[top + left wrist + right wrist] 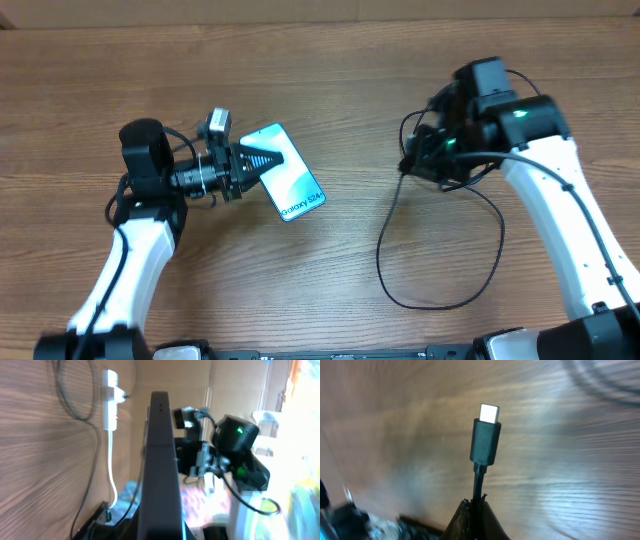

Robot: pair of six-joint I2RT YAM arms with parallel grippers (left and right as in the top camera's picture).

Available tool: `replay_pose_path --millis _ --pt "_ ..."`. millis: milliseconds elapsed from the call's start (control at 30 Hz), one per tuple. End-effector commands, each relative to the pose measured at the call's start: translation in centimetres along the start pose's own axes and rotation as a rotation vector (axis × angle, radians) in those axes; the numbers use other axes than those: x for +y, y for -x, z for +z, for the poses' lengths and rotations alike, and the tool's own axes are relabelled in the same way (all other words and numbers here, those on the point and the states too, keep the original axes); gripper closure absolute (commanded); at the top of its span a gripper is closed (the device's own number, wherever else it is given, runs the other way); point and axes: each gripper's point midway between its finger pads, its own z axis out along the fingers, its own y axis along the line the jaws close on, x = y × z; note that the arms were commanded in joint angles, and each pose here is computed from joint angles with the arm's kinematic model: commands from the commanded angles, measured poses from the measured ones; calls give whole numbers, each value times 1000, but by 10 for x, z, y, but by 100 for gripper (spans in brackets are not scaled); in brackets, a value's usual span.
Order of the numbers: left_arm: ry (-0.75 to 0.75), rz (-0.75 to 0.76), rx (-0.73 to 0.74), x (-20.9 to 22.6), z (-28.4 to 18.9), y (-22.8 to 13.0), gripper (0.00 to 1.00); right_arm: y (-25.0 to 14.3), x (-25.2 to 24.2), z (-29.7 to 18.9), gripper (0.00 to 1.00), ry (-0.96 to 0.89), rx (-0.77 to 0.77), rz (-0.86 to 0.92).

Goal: Plug charger to phone and switch on socket
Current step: 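Carry the USB-C plug with the right gripper toward the phone's bottom edge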

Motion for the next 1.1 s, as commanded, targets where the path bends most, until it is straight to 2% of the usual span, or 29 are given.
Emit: replay_pose_path --millis 0,100,300,567,800,1067 --pt "-67 -121 195 2 1 -6 96 -24 33 9 96 41 48 -129" --pt "-58 -208 196 25 6 13 96 -45 52 13 96 49 80 -189" --pt "-55 -238 196 48 9 24 96 -74 54 8 96 27 147 -205" --pt "-62 -191 176 45 4 29 96 -106 70 1 96 44 179 -325" --pt "-64 -162 171 40 2 32 96 -138 78 13 96 24 239 -425" --pt "-67 -123 169 37 2 32 96 -142 83 16 96 30 239 -449"
